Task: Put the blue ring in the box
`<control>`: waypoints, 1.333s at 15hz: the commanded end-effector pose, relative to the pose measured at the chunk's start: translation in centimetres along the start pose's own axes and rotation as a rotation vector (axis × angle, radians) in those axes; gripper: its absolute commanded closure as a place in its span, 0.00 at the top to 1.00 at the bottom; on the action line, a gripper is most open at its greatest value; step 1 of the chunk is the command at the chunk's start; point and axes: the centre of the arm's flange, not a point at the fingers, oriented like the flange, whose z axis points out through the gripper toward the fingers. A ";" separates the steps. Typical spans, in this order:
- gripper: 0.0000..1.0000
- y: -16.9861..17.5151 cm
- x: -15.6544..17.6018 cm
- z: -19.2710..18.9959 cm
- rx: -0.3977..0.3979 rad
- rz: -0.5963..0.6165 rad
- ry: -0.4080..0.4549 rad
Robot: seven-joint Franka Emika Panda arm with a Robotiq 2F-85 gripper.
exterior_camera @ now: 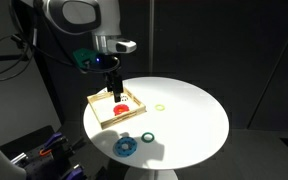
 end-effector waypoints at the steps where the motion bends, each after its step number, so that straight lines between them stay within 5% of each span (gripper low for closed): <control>1: 1.00 0.2 0.5 4.1 0.005 0.021 0.015; 20: 1.00 -2.2 2.8 20.7 -0.018 -0.024 0.015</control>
